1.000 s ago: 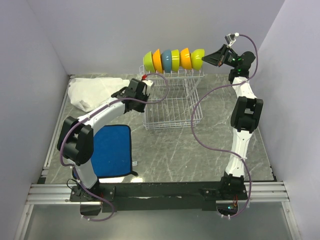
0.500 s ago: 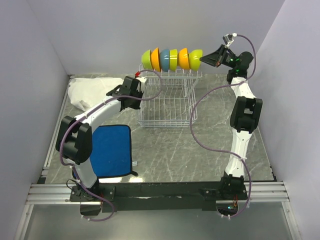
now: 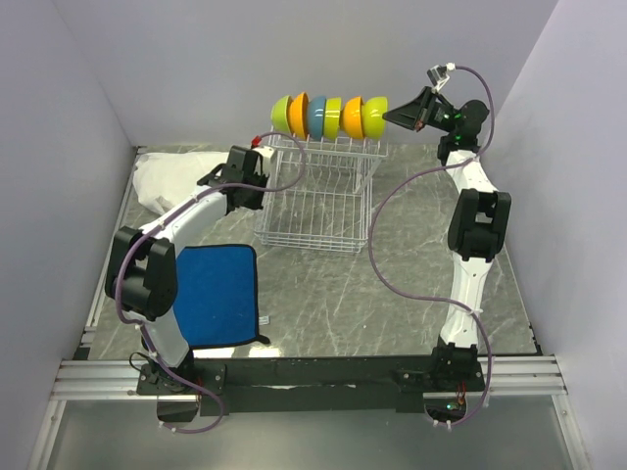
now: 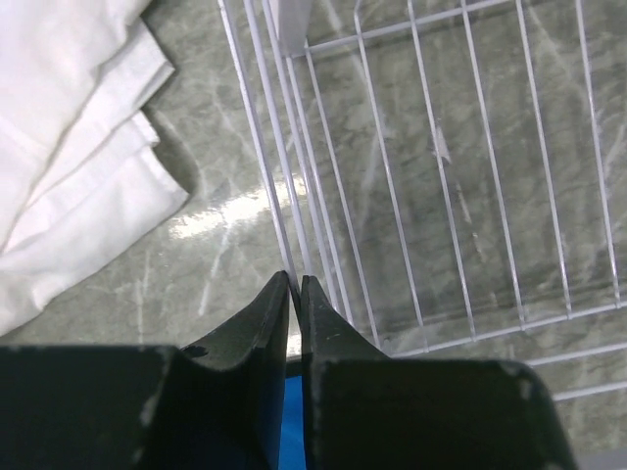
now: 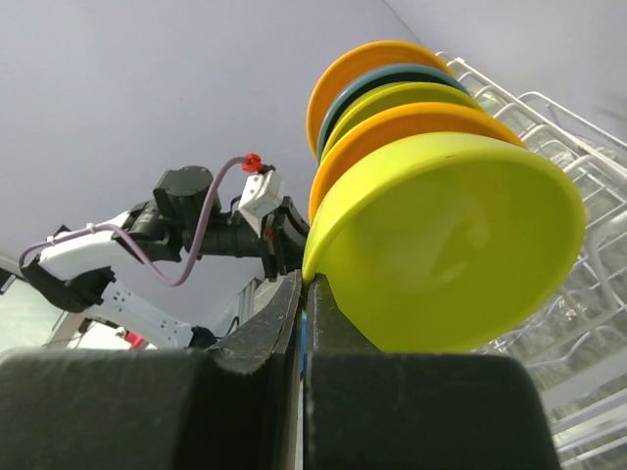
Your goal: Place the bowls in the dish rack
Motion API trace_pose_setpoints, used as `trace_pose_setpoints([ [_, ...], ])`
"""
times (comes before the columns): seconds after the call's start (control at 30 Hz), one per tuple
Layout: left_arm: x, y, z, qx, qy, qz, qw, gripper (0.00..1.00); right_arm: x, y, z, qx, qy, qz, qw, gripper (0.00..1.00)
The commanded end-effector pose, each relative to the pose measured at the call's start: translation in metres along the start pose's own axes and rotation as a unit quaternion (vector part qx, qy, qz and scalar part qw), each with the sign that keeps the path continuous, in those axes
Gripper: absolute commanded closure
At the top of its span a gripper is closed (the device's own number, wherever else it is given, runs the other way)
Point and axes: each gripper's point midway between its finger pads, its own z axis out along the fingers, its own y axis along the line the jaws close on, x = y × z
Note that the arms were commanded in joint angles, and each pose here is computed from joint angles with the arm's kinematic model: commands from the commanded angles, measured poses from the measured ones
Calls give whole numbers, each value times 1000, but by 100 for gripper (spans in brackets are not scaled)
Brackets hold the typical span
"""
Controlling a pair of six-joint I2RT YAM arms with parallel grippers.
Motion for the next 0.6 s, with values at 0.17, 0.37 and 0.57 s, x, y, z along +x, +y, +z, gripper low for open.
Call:
trace_pose_setpoints([
  [0.17, 5, 33, -5, -41, -1, 43, 998, 82, -16, 42, 11, -23, 1, -69, 997, 100],
  [0.37, 1, 38, -5, -56, -4, 52, 997, 63, -15, 29, 11, -16, 3, -53, 998, 100],
  [0.57, -1, 35, -7, -62, -7, 59, 996, 56, -8, 19, 11, -15, 8, -41, 999, 100],
])
